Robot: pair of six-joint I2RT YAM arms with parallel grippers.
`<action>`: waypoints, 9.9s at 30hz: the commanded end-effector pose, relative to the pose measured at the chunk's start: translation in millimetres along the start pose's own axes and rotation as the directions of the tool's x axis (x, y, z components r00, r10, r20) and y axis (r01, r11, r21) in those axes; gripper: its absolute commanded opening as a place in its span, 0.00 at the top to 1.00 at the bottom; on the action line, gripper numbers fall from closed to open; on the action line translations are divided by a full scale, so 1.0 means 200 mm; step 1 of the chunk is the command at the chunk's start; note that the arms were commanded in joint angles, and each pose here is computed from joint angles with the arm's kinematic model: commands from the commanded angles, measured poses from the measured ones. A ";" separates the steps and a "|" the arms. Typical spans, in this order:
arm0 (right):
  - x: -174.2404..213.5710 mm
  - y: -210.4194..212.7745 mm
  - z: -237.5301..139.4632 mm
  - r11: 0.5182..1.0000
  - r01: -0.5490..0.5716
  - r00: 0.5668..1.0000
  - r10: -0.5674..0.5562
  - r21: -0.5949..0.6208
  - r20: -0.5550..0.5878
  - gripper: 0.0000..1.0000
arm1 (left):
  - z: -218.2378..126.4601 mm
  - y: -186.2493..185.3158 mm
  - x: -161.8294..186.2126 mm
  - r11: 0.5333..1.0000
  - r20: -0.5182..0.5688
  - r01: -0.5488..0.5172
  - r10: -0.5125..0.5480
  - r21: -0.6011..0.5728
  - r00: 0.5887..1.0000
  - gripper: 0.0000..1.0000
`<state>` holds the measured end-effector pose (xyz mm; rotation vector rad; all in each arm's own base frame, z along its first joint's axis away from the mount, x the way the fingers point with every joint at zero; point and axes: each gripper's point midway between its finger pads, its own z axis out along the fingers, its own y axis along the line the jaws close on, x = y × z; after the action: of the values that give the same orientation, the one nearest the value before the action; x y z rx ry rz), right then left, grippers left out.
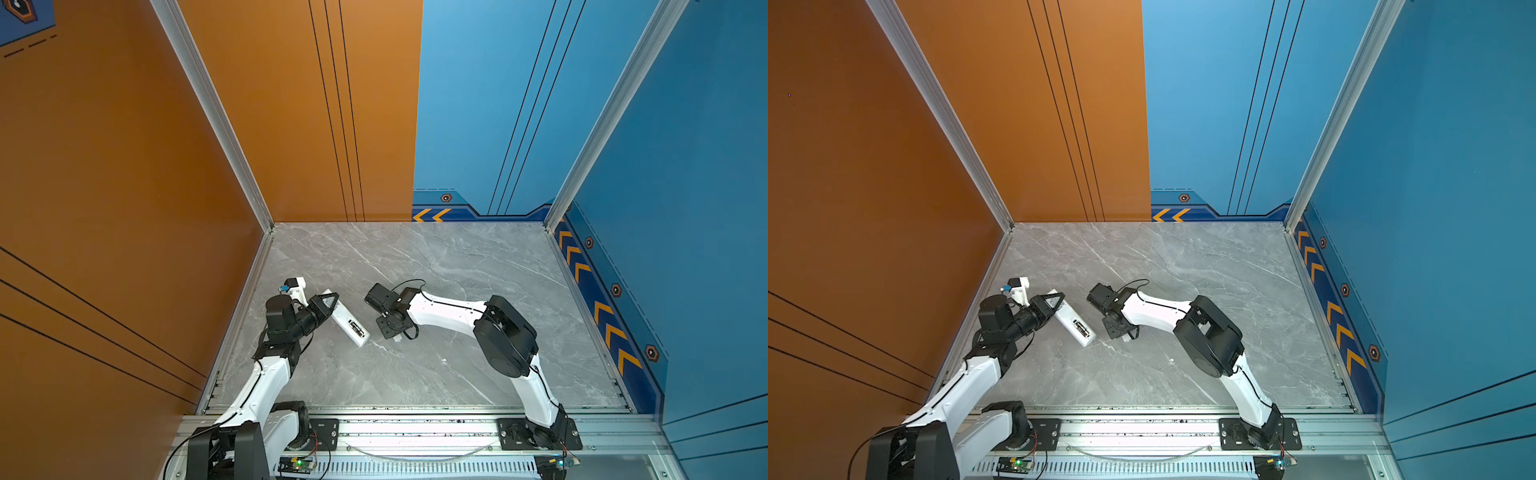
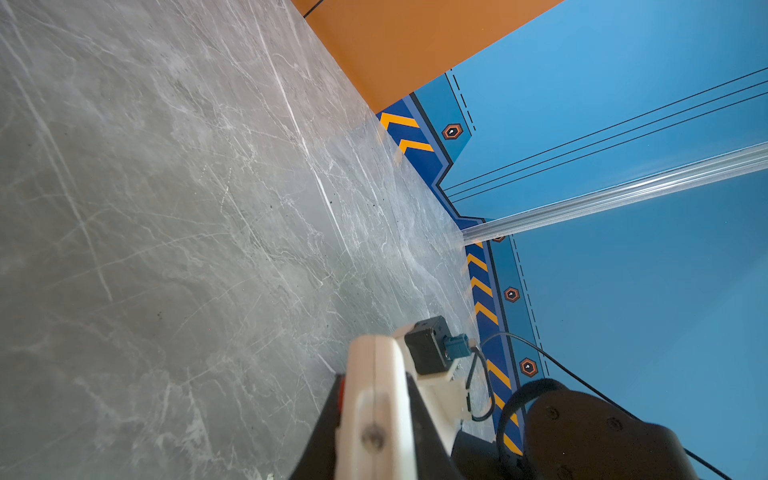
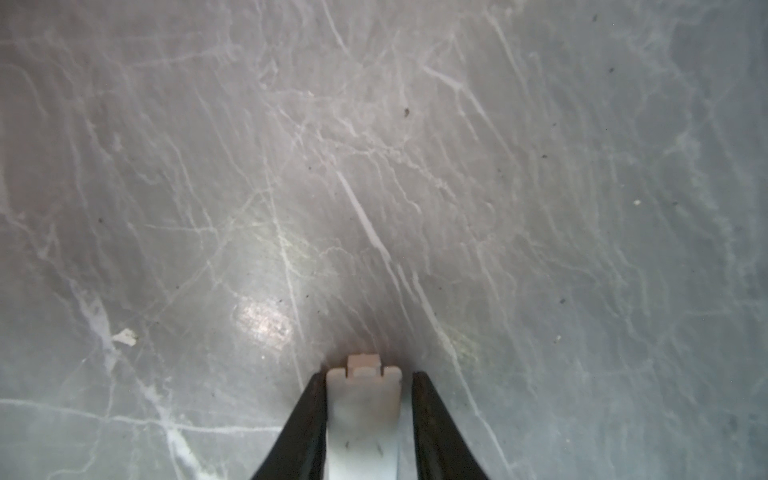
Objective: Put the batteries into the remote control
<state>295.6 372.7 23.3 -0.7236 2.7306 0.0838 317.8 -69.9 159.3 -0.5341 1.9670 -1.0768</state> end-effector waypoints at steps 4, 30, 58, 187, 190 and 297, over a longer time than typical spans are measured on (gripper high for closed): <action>0.14 -0.04 0.10 1.000 -0.018 0.993 0.020 0.011 -0.113 0.67 | -0.01 -0.05 0.01 0.999 -0.002 -0.030 0.030 0.044 1.000 1.00; 0.16 -0.02 0.15 0.999 -0.048 0.992 0.046 -0.013 -0.117 0.75 | -0.01 -0.05 0.01 0.999 0.003 -0.034 0.034 0.043 0.999 1.00; 0.17 -0.07 0.13 0.997 0.029 0.992 -0.019 0.075 -0.126 0.78 | 0.00 -0.06 0.02 0.998 -0.006 -0.038 0.038 0.042 0.999 1.00; 0.00 0.02 -0.76 0.957 0.204 0.725 -0.006 -0.205 0.689 0.86 | 0.27 -0.68 0.24 0.928 -0.100 -0.073 0.117 0.367 0.988 1.00; 0.00 0.02 -0.76 0.957 0.202 0.726 -0.004 -0.206 0.688 0.86 | 0.27 -0.68 0.24 0.927 -0.098 -0.072 0.115 0.368 0.988 1.00; -0.02 -0.08 -0.78 0.963 0.185 0.855 -0.060 -0.194 0.516 0.35 | 0.17 -0.72 0.24 0.897 -0.159 -0.092 0.176 0.431 0.971 1.00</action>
<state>258.4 342.1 178.5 -0.8193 2.1432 0.5315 318.9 -196.0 216.2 -0.1140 1.9014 -1.4303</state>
